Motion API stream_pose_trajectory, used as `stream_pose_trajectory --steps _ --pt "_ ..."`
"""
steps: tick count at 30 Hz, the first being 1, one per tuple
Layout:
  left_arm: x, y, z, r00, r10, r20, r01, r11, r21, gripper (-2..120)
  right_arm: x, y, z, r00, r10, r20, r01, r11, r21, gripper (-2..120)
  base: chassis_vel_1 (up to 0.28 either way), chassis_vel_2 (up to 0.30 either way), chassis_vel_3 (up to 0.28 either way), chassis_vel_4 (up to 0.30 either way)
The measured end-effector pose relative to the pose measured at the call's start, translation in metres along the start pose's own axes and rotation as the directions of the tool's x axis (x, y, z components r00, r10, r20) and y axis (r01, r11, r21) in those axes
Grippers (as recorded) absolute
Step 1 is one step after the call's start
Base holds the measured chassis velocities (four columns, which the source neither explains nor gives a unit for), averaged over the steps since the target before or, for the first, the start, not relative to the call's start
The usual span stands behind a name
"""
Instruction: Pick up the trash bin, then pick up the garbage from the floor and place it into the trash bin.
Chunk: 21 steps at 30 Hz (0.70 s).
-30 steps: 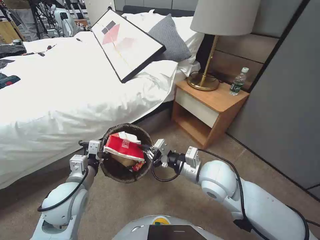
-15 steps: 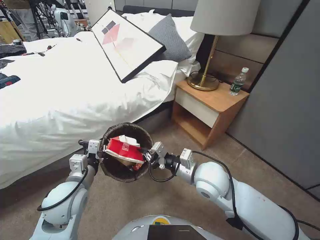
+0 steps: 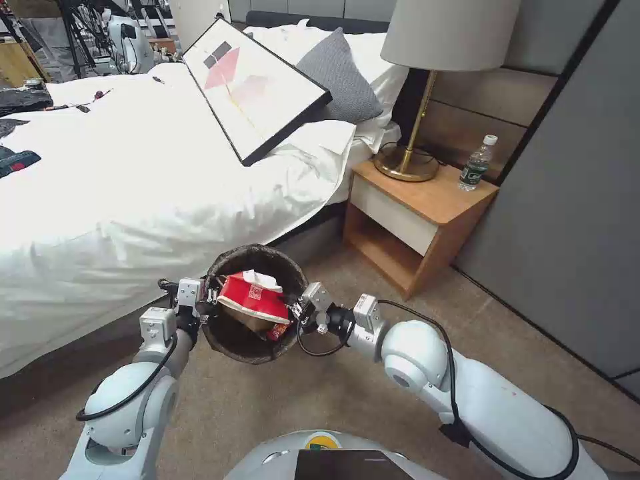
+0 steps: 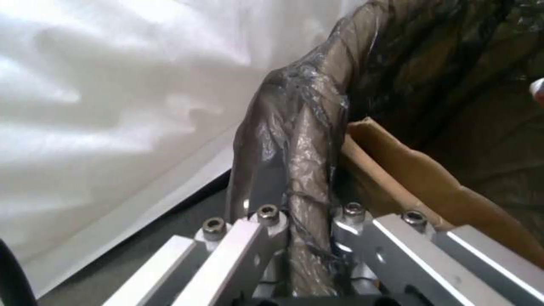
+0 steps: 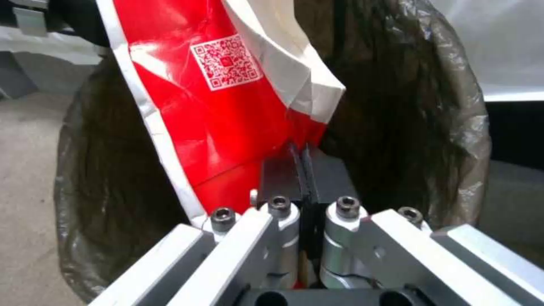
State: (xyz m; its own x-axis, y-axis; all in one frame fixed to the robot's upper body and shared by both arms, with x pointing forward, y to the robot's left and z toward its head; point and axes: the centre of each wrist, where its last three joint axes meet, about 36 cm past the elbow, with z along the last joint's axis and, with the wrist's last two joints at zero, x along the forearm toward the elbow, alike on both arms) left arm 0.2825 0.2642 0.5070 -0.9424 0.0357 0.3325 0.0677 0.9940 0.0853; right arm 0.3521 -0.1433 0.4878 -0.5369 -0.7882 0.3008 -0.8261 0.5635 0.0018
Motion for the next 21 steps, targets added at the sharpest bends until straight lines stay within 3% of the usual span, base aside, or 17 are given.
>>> stream_pose_trajectory --steps 5,8,14,21 --pt "0.0006 -0.0001 -0.0004 1.000 0.001 0.001 -0.001 1.000 0.000 3 -0.0009 0.0002 0.0000 1.000 0.018 -0.001 -0.018 1.000 0.006 14 0.000 0.000 0.000 0.000" --pt "0.0013 -0.0004 -0.0007 1.000 0.001 0.001 -0.001 1.000 0.000 3 -0.0008 0.0007 -0.0004 1.000 0.027 0.000 -0.027 1.000 0.007 30 0.000 0.000 0.000 0.000" --pt "0.0022 -0.0007 -0.0012 1.000 0.003 0.002 -0.003 1.000 0.000 3 -0.0004 0.0013 -0.0017 0.999 0.037 0.004 -0.037 0.999 0.009 47 0.000 0.000 0.000 0.000" --pt "0.0032 -0.0014 -0.0015 1.000 0.005 0.002 -0.005 1.000 0.001 3 0.0010 0.0036 -0.0049 0.999 0.041 0.013 -0.042 0.999 0.009 78 0.000 0.000 0.000 0.000"
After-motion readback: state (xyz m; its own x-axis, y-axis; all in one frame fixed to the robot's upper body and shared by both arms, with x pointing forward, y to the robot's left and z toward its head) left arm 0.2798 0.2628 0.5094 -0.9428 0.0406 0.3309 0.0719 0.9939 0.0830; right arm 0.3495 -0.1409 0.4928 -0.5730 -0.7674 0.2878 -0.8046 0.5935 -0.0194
